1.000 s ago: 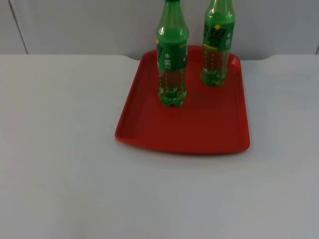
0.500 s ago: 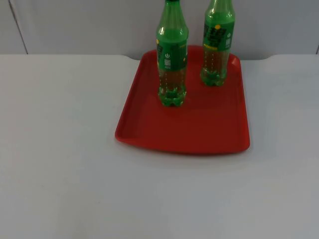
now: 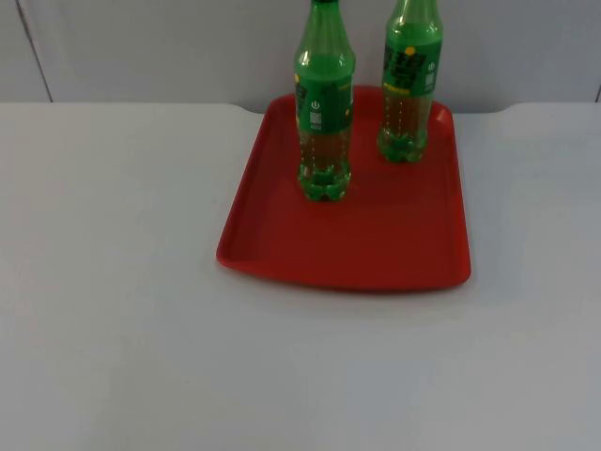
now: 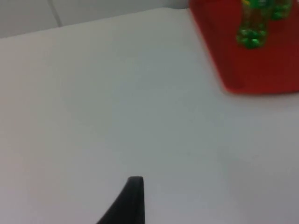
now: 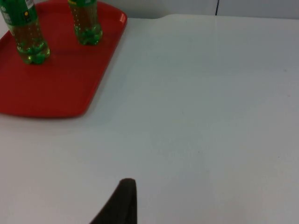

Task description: Place the bottle upright on the tray.

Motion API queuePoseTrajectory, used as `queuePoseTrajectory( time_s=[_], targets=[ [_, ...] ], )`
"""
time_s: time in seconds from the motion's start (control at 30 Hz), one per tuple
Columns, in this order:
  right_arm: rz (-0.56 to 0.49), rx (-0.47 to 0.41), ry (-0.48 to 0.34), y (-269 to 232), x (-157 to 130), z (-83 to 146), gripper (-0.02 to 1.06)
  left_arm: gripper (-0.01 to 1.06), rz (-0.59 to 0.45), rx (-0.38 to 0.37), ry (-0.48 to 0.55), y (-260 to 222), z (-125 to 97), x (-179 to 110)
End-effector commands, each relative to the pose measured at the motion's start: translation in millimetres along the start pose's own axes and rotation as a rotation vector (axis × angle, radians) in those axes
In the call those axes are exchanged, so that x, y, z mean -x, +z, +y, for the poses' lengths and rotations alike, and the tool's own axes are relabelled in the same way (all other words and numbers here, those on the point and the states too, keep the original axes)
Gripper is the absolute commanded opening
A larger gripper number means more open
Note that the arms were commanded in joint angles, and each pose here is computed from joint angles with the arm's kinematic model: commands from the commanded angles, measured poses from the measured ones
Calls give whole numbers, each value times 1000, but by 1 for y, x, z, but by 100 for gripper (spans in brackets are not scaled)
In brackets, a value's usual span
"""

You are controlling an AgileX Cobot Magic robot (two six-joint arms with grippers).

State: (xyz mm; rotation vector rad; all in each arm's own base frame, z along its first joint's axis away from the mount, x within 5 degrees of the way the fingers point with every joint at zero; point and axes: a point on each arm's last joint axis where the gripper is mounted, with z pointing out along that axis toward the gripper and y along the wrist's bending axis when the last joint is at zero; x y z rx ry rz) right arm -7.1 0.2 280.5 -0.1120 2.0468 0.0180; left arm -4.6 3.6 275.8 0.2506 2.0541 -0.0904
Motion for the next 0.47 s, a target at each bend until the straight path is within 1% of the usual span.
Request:
queuePoseTrajectory(
  time_s=[0.0, 0.03, 0.13, 0.17, 0.33, 0.37, 0.43],
  targets=[
    [-5, -6, 3, 0, 0, 0, 105, 105, -2, 79, -46, 1, 0, -1],
    [-5, -6, 3, 0, 0, 0, 105, 105, -2, 79, -46, 1, 0, -1],
    [-5, -6, 3, 0, 0, 0, 105, 105, 1, 145, -82, 1, -1, -1],
    [-5, -6, 3, 0, 0, 0, 105, 105, 1, 145, -82, 1, -1, -1],
    [-5, -6, 3, 0, 0, 0, 105, 105, 4, 217, -120, 0, -1, -1],
    [-5, -6, 3, 0, 0, 0, 105, 105, 4, 217, -120, 0, -1, -1],
    [-5, -6, 3, 0, 0, 0, 105, 105, 5, 241, -133, 0, -1, -1]
  ],
)
